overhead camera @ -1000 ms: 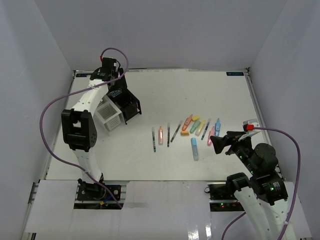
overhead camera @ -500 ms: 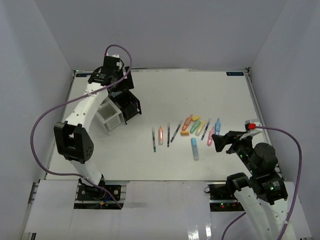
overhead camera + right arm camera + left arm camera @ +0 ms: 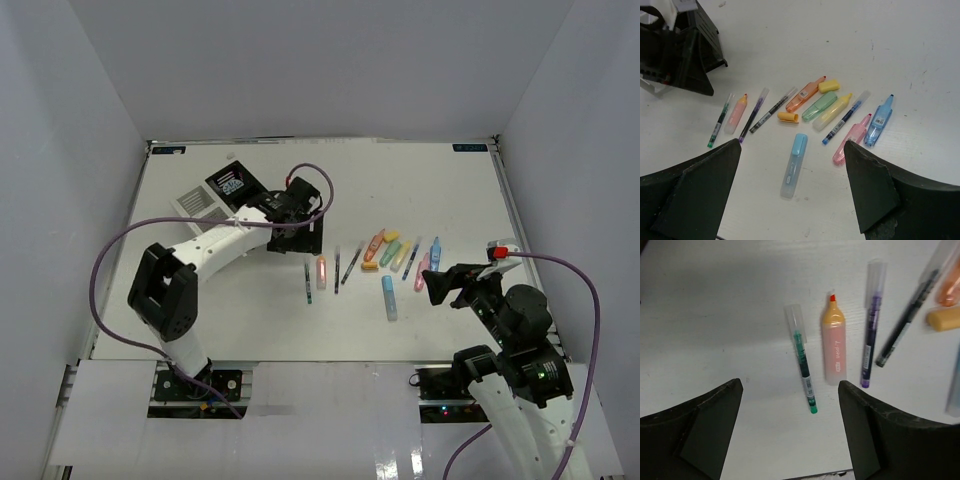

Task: Sort the stationery into containers
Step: Pick up the pen from the center of the board.

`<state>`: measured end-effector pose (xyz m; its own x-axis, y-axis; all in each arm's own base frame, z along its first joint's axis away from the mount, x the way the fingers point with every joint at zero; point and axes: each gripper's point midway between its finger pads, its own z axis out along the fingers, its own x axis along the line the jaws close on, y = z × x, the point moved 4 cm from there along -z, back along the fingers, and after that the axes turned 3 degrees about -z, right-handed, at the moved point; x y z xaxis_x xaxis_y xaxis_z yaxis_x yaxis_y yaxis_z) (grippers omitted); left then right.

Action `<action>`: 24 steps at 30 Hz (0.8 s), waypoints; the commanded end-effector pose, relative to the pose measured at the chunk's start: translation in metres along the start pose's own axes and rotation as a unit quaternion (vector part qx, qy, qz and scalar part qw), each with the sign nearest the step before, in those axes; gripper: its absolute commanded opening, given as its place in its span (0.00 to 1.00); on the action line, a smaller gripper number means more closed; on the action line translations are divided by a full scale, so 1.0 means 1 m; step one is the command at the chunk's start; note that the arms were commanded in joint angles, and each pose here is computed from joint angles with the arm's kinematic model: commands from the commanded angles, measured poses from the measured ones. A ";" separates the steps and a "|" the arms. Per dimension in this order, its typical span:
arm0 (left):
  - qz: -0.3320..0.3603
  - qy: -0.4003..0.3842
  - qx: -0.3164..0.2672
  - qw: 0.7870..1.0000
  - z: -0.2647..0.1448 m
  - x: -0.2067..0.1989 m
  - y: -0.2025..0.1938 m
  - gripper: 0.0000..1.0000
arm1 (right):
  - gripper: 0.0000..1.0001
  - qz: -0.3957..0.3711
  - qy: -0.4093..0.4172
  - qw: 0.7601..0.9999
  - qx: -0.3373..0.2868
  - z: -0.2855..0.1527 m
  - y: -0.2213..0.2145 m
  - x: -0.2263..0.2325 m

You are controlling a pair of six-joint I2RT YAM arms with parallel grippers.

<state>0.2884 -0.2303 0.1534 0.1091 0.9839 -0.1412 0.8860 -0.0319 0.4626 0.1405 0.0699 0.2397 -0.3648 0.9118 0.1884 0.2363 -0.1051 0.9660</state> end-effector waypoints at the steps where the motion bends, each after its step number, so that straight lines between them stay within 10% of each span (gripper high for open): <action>1: -0.037 0.035 0.007 0.999 0.022 0.003 -0.013 0.88 | 0.90 -0.001 0.009 1.000 -0.019 -0.001 0.006 0.003; 24: -0.090 0.060 0.027 0.994 0.085 -0.001 -0.028 0.57 | 0.90 -0.001 0.014 0.999 -0.029 -0.004 0.004 0.004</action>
<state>0.2952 -0.2397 0.0609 -0.0841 0.9931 -0.0820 0.9252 0.1084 0.3637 0.1369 0.0693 0.2387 -0.3728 0.9088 0.1877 0.2152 -0.1121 0.9701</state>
